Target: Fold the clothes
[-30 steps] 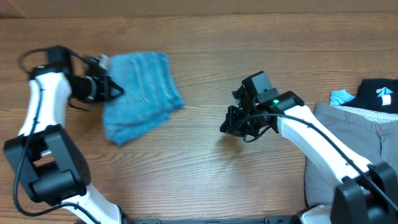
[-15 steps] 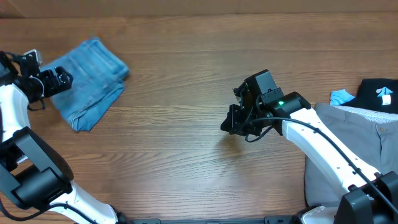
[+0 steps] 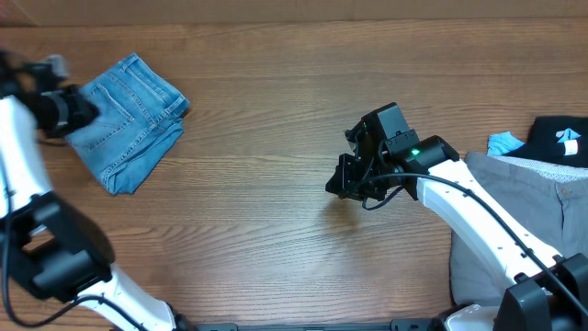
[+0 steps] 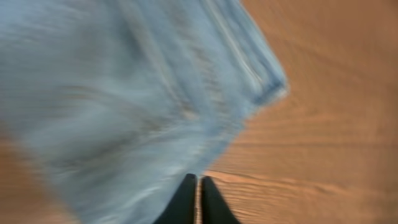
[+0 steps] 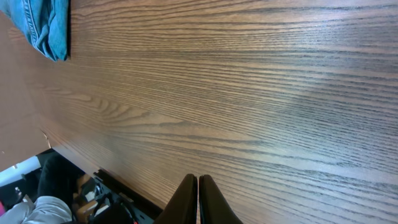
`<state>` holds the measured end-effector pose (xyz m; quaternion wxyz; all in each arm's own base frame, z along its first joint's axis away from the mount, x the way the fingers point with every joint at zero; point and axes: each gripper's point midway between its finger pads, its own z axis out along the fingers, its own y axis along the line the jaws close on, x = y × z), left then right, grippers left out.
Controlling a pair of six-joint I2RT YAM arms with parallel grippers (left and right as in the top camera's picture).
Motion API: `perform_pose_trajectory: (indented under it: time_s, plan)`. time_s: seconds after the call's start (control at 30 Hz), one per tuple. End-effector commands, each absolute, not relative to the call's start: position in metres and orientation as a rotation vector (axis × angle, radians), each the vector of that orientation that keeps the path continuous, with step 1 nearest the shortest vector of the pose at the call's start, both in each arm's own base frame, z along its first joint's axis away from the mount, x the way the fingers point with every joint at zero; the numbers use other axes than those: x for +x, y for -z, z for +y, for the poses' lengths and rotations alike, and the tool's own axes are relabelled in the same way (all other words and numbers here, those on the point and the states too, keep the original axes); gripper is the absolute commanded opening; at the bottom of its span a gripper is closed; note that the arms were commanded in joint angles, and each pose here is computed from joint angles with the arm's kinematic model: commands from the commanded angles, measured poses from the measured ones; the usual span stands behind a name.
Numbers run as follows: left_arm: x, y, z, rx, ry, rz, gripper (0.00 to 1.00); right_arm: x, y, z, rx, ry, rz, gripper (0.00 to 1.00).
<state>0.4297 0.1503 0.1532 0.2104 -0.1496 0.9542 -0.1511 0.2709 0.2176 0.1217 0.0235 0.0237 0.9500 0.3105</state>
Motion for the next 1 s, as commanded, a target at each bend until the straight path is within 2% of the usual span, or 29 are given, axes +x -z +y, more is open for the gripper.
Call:
perform_pose_trajectory:
  time_s: [0.0, 0.13, 0.27, 0.67, 0.77, 0.97]
  plan:
    - [0.424, -0.09, 0.098, -0.339, 0.473, 2.843, 0.04, 0.276, -0.129, 0.218, 0.067, -0.964, 2.912, 0.06]
    - [0.407, -0.046, 0.077, -0.361, 0.359, 3.002, 0.04, 0.276, -0.129, 0.218, 0.083, -0.965, 2.915, 0.06]
    - [0.384, -0.017, 0.092, -0.496, 0.122, 3.103, 0.04, 0.276, -0.129, 0.218, 0.083, -0.964, 2.914, 0.06]
    - [0.344, -0.01, 0.226, -0.97, -0.386, 2.939, 0.04, 0.279, -0.127, 0.215, 0.118, -0.933, 2.913, 0.06]
    - [0.352, -0.01, 0.248, -1.077, -0.342, 2.817, 0.07, 0.279, -0.127, 0.215, 0.117, -0.933, 2.913, 0.06]
    - [0.402, -0.021, 0.235, -1.018, 0.093, 2.645, 0.19, 0.278, -0.127, 0.215, 0.119, -0.932, 2.918, 0.06]
